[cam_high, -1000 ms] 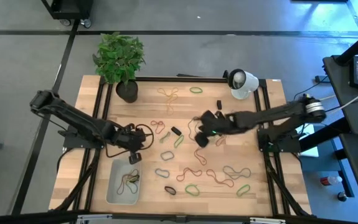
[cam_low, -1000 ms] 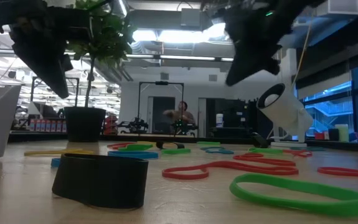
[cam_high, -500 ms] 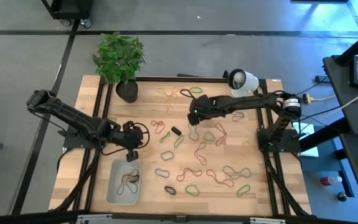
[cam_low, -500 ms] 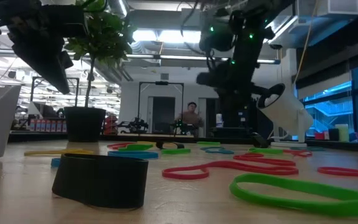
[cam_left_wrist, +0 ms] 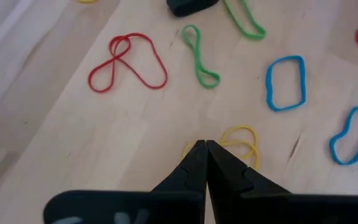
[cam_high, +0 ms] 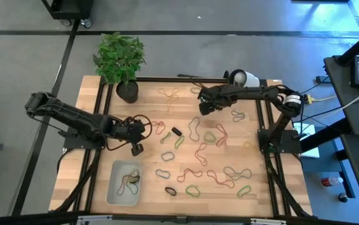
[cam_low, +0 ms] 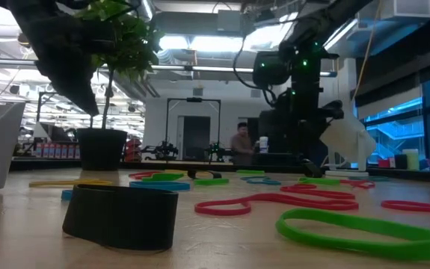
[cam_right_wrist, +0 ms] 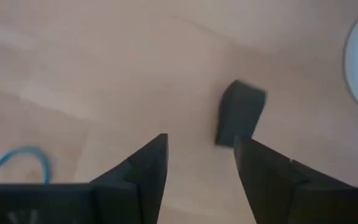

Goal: Pick and place rubber bands into bin
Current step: Put the black rubber band into the bin

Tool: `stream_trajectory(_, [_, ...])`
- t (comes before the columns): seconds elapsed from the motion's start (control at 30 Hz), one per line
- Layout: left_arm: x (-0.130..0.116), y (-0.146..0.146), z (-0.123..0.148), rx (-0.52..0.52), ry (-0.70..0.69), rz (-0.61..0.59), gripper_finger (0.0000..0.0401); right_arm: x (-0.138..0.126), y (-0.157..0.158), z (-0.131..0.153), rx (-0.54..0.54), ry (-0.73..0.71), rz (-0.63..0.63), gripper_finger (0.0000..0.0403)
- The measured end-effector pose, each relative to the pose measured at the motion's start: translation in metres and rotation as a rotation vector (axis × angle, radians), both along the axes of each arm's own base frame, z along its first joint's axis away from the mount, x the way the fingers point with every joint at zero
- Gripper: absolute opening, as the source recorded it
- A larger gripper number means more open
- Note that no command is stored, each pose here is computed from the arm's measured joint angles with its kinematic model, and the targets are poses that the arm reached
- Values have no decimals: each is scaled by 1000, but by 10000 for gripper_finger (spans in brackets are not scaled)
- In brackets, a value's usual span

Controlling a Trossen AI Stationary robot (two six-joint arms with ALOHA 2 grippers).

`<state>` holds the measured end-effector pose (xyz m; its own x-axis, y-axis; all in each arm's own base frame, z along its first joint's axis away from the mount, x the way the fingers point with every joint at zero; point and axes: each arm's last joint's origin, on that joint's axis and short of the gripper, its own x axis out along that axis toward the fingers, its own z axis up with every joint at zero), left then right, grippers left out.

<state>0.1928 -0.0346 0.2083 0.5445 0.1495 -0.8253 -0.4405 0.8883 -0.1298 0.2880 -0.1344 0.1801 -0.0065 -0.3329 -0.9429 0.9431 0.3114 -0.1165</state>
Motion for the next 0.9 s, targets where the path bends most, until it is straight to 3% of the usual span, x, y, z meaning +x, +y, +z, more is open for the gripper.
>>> stream_trajectory(0.1, [1, 3, 0, -2, -3, 20, 2, -8, -8, -5, 8, 19, -28, 189])
stream_trajectory(0.33, [1, 6, 0, -33, -13, 87, 2, -14, -8, -13, 20, 74, 53, 189])
stream_trajectory(0.57, [1, 7, 0, -61, -27, 150, 2, -32, -7, -42, -3, 102, 54, 189])
stream_trajectory(0.7, [1, 7, 0, -62, -36, 180, 2, -39, -6, -57, -26, 49, 56, 184])
stream_trajectory(0.8, [2, 7, 0, -69, -41, 186, 2, -43, -4, -65, -29, 19, 75, 154])
stream_trajectory(0.9, [2, 7, 0, -74, -40, 187, 2, -40, -1, -66, -34, 6, 101, 93])
